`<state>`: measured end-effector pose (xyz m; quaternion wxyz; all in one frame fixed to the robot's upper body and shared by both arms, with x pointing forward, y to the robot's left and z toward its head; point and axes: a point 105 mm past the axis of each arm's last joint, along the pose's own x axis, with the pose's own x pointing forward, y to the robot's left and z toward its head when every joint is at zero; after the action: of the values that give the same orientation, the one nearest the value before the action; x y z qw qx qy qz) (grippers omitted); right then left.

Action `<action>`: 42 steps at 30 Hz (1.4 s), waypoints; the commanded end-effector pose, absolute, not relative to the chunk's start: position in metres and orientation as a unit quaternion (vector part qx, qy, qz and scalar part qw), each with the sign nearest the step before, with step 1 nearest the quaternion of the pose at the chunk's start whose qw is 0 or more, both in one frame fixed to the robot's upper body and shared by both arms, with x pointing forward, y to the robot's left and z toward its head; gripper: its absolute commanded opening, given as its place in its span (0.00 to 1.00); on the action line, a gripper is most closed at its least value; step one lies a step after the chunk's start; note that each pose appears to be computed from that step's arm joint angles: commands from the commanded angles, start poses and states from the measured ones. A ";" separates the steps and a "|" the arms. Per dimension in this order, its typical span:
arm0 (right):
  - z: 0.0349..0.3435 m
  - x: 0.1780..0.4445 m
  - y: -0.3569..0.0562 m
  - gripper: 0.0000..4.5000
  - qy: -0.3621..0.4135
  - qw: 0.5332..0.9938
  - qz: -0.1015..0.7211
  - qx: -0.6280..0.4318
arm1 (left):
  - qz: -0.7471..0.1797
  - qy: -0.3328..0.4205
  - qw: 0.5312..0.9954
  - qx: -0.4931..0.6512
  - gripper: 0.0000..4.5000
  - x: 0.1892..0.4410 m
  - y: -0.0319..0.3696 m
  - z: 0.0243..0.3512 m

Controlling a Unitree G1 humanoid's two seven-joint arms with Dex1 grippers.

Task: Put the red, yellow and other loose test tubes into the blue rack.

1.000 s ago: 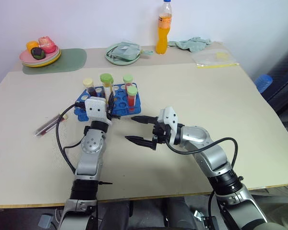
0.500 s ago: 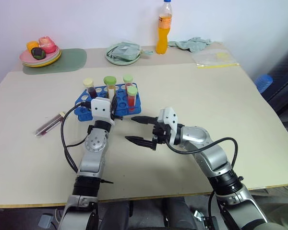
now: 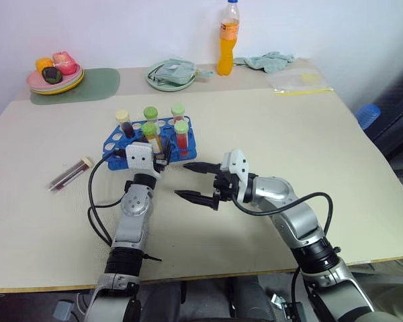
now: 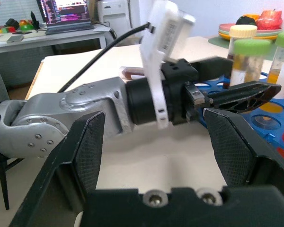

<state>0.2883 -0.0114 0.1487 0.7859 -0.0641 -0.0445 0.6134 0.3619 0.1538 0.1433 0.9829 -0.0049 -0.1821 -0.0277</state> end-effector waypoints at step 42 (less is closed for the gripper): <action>0.163 0.289 -0.009 0.81 -0.067 0.804 0.588 -0.054 | -0.096 0.463 0.859 0.197 0.18 0.355 0.380 0.153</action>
<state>0.2939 -0.0100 0.1490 0.8073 -0.0533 -0.0381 0.5865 0.3525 0.3713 0.1380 0.8477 0.1848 0.4833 -0.1175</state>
